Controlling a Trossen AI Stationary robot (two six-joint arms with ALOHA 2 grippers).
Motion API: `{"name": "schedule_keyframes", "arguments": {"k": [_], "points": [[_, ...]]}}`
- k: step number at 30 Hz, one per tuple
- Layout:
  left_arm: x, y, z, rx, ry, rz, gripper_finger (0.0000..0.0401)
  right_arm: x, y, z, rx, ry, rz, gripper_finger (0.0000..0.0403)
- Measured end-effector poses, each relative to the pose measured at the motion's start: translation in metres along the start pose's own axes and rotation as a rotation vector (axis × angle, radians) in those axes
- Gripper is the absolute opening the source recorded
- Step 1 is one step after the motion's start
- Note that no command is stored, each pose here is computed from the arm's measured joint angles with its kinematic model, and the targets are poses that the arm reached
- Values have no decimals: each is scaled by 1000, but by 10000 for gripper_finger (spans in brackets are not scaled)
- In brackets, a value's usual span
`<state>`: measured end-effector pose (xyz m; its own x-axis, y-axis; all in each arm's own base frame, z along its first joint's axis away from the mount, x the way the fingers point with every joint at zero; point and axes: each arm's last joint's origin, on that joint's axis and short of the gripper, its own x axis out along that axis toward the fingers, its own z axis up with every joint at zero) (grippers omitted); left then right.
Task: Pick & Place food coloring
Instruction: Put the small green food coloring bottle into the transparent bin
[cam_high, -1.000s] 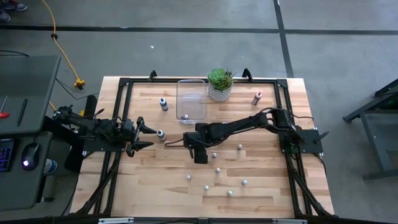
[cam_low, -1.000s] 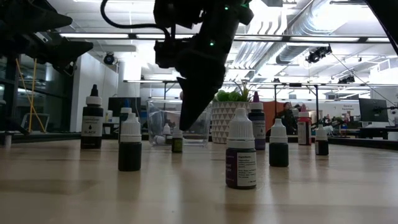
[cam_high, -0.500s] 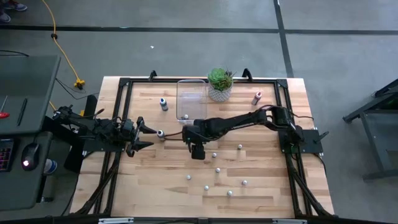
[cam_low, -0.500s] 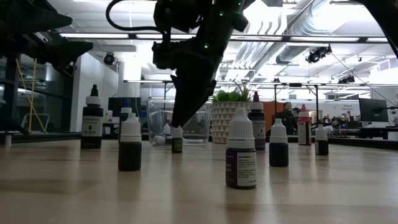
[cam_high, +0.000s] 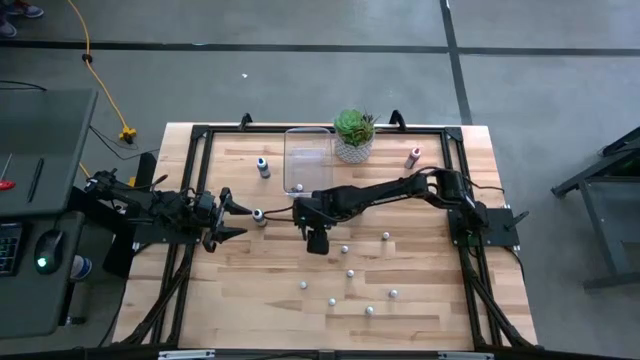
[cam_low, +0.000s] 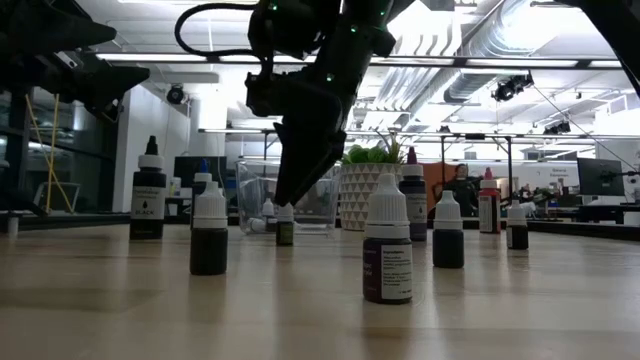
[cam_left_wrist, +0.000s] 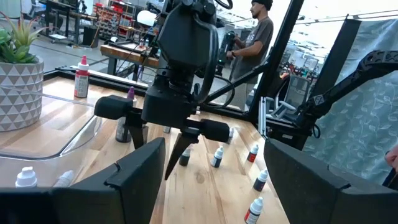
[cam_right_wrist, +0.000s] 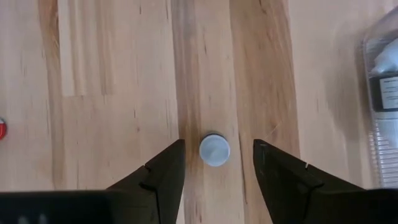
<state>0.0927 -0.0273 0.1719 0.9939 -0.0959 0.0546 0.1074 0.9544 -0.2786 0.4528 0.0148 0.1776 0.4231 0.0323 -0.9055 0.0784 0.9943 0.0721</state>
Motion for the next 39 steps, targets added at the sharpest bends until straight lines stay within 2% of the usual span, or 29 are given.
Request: {"name": "schedule_keyframes", "arguments": {"k": [19,39], "points": [[0,0,0,0,0,0,271,5,-5,-1,13,11,10,134],[0,0,0,0,0,0,271,8,-5,-1,35,17,11,132]]}}
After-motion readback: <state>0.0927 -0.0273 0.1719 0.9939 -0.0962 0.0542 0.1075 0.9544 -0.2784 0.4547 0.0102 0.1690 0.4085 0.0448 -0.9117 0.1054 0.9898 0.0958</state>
